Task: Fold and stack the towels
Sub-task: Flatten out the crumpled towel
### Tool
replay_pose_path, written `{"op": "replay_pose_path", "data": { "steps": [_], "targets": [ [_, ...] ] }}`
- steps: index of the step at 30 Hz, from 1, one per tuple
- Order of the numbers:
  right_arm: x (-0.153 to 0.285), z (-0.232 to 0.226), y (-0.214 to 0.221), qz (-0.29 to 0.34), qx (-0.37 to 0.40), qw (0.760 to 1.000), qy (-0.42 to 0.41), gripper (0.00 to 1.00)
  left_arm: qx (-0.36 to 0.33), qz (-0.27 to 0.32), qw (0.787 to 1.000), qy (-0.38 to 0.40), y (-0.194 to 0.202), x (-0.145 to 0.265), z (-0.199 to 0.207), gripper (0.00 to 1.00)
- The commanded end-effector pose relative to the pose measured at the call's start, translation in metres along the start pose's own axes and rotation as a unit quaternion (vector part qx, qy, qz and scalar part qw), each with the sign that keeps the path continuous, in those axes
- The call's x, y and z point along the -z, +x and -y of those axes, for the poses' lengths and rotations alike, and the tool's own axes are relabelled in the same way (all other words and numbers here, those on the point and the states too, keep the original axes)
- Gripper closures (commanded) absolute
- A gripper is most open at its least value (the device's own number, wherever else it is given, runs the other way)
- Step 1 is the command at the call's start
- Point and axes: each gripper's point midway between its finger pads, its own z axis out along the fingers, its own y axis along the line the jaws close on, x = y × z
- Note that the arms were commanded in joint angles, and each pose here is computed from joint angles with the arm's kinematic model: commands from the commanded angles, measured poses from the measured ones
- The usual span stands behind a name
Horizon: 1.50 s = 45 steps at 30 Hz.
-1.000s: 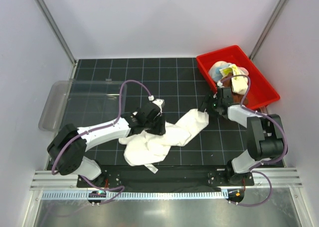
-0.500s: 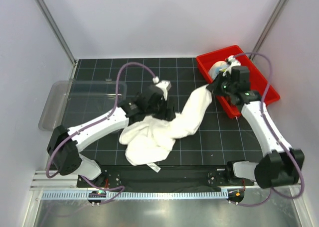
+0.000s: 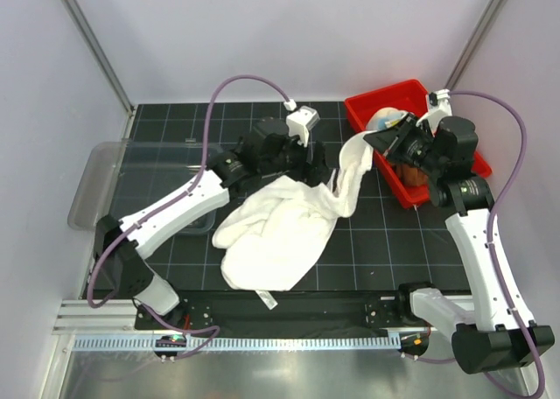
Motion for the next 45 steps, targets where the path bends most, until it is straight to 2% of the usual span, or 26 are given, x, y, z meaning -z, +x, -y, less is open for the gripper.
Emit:
{"op": "replay_pose_path", "data": {
  "steps": [1, 9, 14, 19, 25, 29, 36, 40, 45],
  "targets": [
    [0.022, -0.048, -0.03, 0.055, -0.02, 0.995, -0.083, 0.99, -0.004, 0.024, 0.998, 0.062, -0.006, -0.014, 0.023, 0.22],
    [0.023, -0.046, -0.023, 0.045, -0.01, 0.995, -0.084, 0.99, -0.024, 0.013, 0.998, 0.063, 0.016, -0.053, 0.012, 0.23],
    [0.022, -0.045, -0.019, 0.035, 0.002, 0.996, -0.088, 0.99, -0.036, 0.009, 0.999, 0.022, 0.026, -0.069, -0.011, 0.27],
    [0.021, -0.043, -0.009, 0.016, 0.025, 0.995, -0.095, 0.99, -0.015, 0.039, 0.998, 0.047, 0.007, -0.066, -0.022, 0.29],
    [0.021, -0.037, 0.0, 0.003, 0.038, 0.995, -0.089, 0.99, -0.047, 0.043, 0.995, 0.082, -0.003, -0.059, -0.015, 0.3],
    [0.021, -0.036, 0.0, 0.004, 0.039, 0.995, -0.088, 0.99, -0.042, 0.036, 0.995, 0.082, 0.0, -0.059, -0.021, 0.33],
    [0.019, -0.037, 0.0, 0.006, 0.032, 0.995, -0.091, 0.99, -0.034, 0.007, 0.991, 0.127, 0.02, -0.069, -0.01, 0.34],
    [0.02, -0.037, -0.001, 0.007, 0.034, 0.995, -0.093, 0.99, -0.03, 0.002, 0.994, 0.108, 0.031, -0.079, -0.021, 0.39],
    [0.023, -0.039, -0.001, 0.005, 0.042, 0.995, -0.095, 0.99, -0.023, 0.011, 0.996, 0.087, 0.032, -0.085, -0.034, 0.39]
  ]
}}
